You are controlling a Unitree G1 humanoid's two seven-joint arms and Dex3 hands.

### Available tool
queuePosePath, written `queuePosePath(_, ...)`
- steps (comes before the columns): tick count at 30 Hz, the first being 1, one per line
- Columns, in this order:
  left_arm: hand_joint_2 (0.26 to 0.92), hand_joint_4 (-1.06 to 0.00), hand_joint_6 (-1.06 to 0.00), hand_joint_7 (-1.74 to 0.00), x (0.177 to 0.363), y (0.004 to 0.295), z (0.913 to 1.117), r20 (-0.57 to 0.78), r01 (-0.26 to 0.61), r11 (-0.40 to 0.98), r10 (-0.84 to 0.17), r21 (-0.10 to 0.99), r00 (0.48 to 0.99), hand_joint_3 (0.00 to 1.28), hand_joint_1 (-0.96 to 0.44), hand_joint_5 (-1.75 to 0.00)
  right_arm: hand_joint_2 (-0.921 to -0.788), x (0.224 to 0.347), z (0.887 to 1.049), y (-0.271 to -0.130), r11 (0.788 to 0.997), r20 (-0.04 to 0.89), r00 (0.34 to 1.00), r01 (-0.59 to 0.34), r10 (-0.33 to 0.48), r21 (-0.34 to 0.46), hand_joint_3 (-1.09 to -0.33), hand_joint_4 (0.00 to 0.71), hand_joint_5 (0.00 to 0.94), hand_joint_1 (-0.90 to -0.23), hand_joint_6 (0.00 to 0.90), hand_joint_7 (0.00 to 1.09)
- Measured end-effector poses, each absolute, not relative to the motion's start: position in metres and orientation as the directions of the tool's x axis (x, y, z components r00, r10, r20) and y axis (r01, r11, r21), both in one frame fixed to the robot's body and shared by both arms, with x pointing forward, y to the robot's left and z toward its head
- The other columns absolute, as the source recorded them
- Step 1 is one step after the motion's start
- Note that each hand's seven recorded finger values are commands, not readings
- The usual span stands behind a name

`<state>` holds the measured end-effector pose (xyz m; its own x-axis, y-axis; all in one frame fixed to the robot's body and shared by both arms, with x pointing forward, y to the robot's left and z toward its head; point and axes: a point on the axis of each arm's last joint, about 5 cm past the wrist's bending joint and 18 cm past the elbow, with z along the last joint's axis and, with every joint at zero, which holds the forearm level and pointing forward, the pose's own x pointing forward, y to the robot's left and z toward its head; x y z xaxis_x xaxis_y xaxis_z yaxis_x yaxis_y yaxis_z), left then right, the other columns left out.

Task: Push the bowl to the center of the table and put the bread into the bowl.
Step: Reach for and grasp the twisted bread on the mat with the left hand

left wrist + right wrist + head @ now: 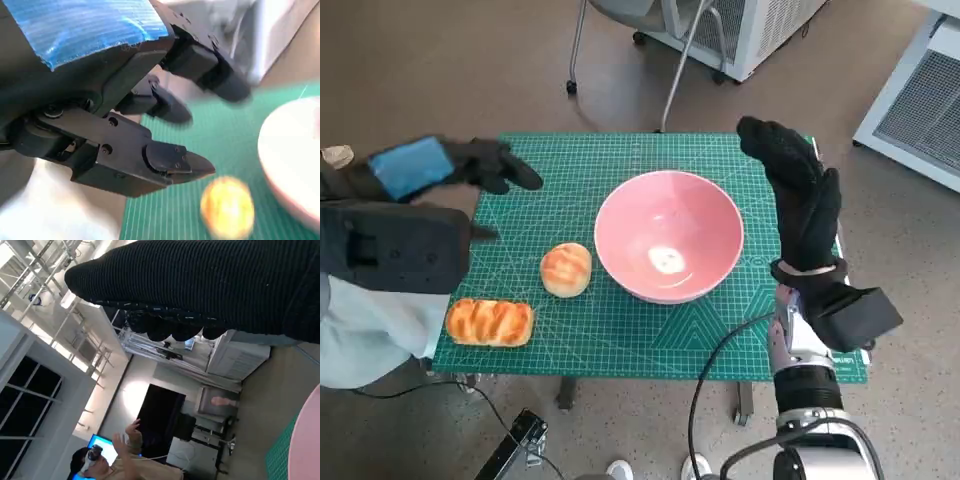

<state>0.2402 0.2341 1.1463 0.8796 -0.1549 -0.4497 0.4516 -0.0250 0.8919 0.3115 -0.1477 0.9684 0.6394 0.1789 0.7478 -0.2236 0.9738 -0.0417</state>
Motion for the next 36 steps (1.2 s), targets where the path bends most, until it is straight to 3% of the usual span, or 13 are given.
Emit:
queuePosePath(13,0.658,0.0,-0.16,0.0,0.225,0.236,1.121,-0.511,0.507,-0.07,-0.137,0.859,0.848,0.17,-0.08,0.0,-0.912,0.311,0.965,-0.149,0.976,0.733,0.657,-0.215,0.178,-0.045,-0.649,0.458,0.004,-0.429,0.164,0.87)
queuePosePath(20,0.666,0.0,-0.16,0.0,0.225,0.238,1.102,-0.514,0.509,-0.072,-0.137,0.858,0.847,0.15,-0.1,0.0,-0.915,0.311,0.964,-0.148,0.975,0.729,0.66,-0.218,0.181,-0.045,-0.642,0.458,0.004,-0.444,0.165,0.86)
queuePosePath(36,0.685,0.0,-0.16,0.0,0.235,0.24,1.054,-0.606,0.603,-0.066,-0.061,0.795,0.793,0.12,-0.11,0.0,-0.921,0.312,0.965,-0.152,0.971,0.722,0.662,-0.235,0.199,-0.053,-0.624,0.457,0.003,-0.431,0.162,0.87)
